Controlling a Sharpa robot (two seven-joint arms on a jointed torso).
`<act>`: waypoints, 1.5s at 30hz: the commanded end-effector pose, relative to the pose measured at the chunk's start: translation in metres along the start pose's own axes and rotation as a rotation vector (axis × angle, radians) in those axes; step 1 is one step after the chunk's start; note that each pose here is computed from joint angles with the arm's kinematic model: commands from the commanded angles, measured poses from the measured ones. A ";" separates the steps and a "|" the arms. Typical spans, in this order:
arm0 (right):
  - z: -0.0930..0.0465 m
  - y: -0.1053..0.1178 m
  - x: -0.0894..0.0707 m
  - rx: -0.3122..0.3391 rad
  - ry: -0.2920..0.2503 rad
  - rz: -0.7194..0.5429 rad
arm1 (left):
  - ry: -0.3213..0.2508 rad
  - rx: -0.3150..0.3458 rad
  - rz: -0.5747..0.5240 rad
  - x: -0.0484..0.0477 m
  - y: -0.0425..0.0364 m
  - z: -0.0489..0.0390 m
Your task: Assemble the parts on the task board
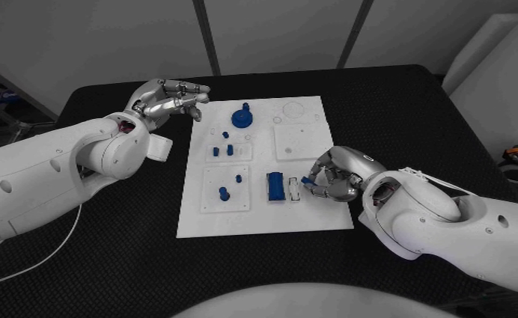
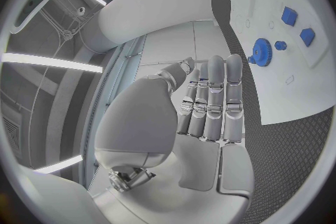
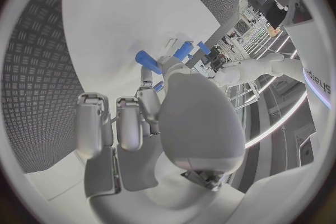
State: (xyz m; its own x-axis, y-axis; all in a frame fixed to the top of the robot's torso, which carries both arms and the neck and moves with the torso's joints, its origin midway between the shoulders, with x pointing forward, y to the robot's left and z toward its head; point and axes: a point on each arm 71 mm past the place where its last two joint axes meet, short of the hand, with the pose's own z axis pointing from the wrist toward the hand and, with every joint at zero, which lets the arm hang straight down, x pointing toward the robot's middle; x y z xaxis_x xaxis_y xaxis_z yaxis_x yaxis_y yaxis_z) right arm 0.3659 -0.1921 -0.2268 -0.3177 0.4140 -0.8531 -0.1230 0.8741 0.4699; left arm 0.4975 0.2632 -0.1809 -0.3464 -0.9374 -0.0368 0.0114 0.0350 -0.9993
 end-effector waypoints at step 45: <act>0.016 0.012 0.018 0.029 0.094 -0.003 | 0.022 -0.003 -0.009 0.0031 -0.0004 0.0013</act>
State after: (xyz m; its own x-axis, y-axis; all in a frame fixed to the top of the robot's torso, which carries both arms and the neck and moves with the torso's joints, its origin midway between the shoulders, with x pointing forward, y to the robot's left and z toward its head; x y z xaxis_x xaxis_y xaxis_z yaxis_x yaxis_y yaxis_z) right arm 0.3738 -0.1709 -0.2406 -0.4098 0.3966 -0.8214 -0.0903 0.8785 0.4691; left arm 0.4977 0.2615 -0.1816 -0.3548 -0.9343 -0.0336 0.0048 0.0341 -0.9994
